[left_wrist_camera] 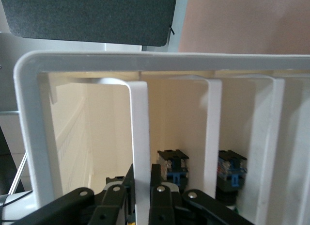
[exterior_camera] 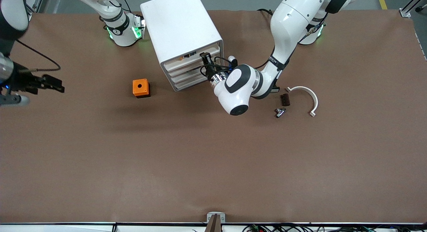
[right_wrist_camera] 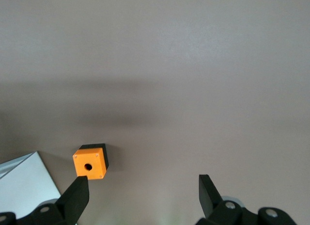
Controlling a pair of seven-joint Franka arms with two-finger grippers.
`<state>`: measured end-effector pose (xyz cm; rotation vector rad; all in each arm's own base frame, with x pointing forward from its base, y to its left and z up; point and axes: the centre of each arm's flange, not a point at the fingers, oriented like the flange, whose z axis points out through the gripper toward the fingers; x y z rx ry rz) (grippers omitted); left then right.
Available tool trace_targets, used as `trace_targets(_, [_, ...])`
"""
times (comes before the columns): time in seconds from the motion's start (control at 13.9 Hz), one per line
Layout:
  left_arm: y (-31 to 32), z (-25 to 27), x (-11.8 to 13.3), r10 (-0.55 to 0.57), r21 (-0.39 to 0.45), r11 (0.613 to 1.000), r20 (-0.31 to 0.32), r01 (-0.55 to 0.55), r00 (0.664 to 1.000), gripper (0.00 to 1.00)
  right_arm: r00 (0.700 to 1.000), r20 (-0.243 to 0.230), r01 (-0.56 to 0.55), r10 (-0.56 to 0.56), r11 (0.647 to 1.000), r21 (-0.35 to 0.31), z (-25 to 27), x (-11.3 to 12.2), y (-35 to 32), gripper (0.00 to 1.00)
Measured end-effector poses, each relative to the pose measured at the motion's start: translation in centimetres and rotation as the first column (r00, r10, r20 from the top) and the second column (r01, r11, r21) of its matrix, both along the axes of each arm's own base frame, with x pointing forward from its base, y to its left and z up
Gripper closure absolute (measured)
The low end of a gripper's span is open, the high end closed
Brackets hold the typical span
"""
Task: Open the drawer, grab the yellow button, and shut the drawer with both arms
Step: 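Pull the drawer open with the left gripper while the right gripper reaches in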
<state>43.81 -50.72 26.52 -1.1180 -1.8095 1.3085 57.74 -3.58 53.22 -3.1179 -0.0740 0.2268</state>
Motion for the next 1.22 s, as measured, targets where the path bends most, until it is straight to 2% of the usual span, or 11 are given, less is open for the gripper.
trace_targets(0.22, [4.7,0.7,5.7,0.105,-0.011,0.994,0.026,-0.105,0.994,0.86,1.000,-0.020,0.006,-0.006,1.000,-0.002,-1.3,1.3,0.0,0.00])
trace_targets(0.36, [8.5,1.1,9.6,0.179,-0.040,0.983,0.051,-0.177,0.982,0.86,0.993,-0.018,0.116,-0.116,0.993,-0.015,-0.4,1.3,1.0,0.00])
trace_targets(0.5, [10.5,1.2,12.1,0.235,-0.055,0.971,0.079,-0.232,0.969,0.86,0.962,-0.019,0.270,-0.271,0.962,-0.040,1.2,0.8,5.2,0.00])
trace_targets(0.65, [10.8,1.3,13.1,0.267,-0.064,0.963,0.110,-0.262,0.957,0.86,0.904,-0.021,0.427,-0.428,0.904,-0.024,2.8,-0.2,12.1,0.00])
trace_targets(0.79, [10.6,1.2,13.7,0.299,-0.080,0.954,0.155,-0.289,0.942,0.71,0.832,-0.018,0.554,-0.555,0.832,-0.014,3.6,-1.5,18.7,0.00])
trace_targets(0.93, [10.5,1.0,13.8,0.303,-0.085,0.952,0.164,-0.293,0.939,0.49,0.769,0.007,0.640,-0.640,0.769,-0.003,3.8,-2.8,24.9,0.00])
trace_targets(1.22, [10.7,1.3,14.2,0.307,-0.088,0.951,0.173,-0.296,0.936,0.07,0.685,0.032,0.727,-0.728,0.686,0.036,3.0,-6.2,35.1,0.00])
